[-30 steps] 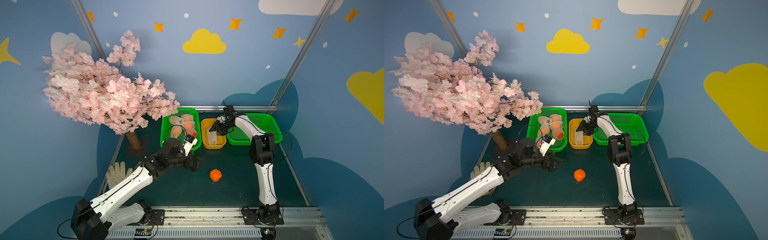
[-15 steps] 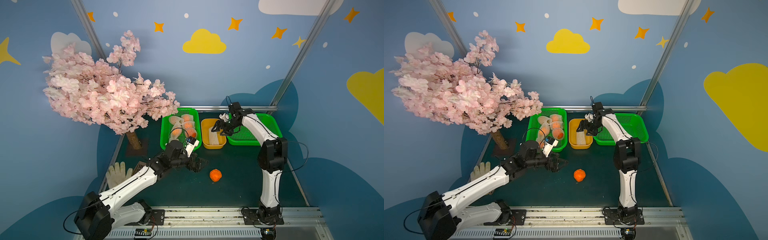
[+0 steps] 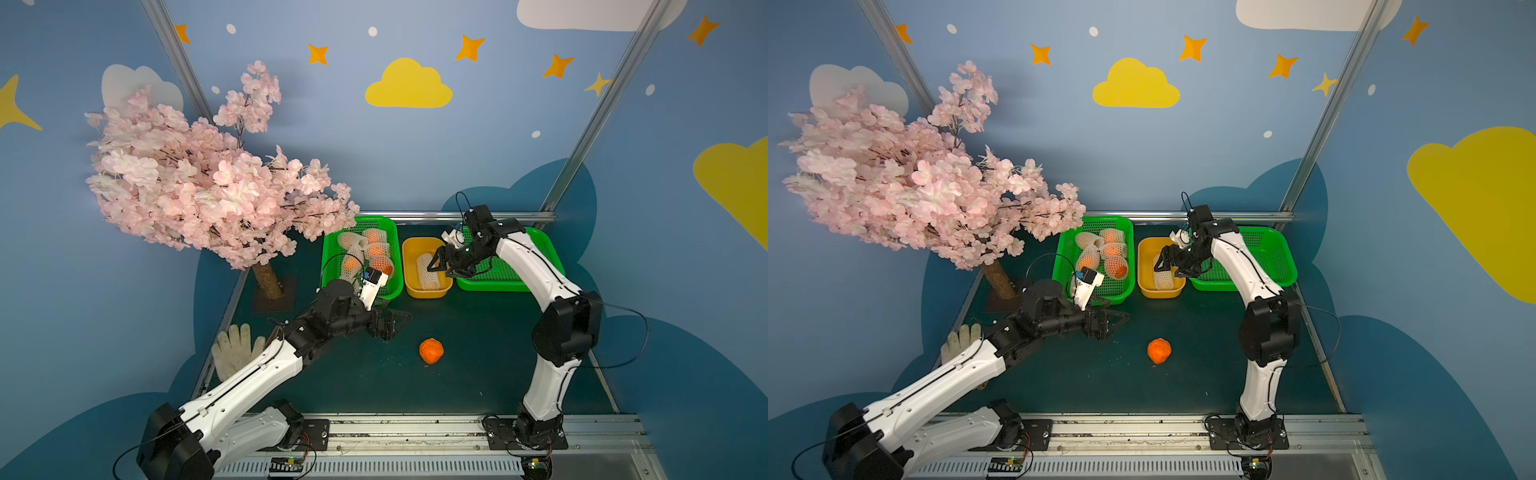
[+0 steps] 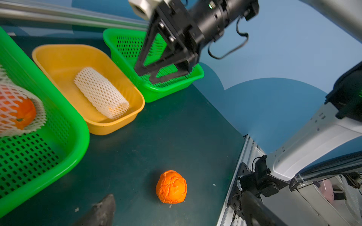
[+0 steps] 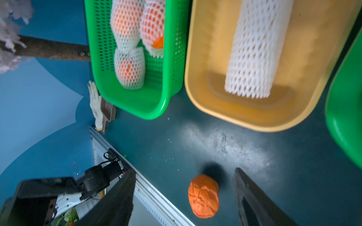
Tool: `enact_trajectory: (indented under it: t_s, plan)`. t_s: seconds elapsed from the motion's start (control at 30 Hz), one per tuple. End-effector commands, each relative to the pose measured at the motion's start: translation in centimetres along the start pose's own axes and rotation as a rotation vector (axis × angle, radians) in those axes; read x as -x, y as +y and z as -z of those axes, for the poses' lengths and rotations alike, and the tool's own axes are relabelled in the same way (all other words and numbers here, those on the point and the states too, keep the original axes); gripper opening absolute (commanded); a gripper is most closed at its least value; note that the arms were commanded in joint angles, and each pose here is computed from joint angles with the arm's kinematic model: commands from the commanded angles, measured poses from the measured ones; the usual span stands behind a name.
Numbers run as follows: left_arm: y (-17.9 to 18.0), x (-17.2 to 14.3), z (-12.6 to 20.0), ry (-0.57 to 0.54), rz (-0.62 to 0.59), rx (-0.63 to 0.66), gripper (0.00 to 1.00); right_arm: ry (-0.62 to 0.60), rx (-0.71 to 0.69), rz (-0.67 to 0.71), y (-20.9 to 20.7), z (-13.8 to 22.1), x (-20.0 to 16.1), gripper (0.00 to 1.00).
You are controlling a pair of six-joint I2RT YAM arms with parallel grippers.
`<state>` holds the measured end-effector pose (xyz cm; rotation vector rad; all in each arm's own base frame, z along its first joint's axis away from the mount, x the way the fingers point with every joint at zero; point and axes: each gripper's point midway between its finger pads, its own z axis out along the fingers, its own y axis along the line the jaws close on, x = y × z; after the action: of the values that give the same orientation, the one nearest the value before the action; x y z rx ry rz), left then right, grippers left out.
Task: Remove foam nets from oranges
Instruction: Place the foam net into the storage box, then pick up the orange from the center of the board.
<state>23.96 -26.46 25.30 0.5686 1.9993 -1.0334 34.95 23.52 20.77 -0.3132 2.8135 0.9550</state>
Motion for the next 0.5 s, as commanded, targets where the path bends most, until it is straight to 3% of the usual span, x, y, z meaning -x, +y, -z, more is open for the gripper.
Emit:
enact_trajectory:
  t_s: [0.0,0.27,0.47]
  plan:
    - [-0.2,2.5,1.9,-0.073,-0.056,0.044,1.0,0.082,-0.013,0.01,0.2,0.5,-5.0,0.78]
    - [-0.9,5.1,4.3,-0.146,-0.148,0.07,1.0,0.139,-0.042,0.103,-0.7,-0.8,-14.4,0.8]
    - [-1.1,5.9,4.3,-0.146,-0.184,0.069,1.0,0.199,0.036,0.109,-0.5,-4.0,-17.8,0.8]
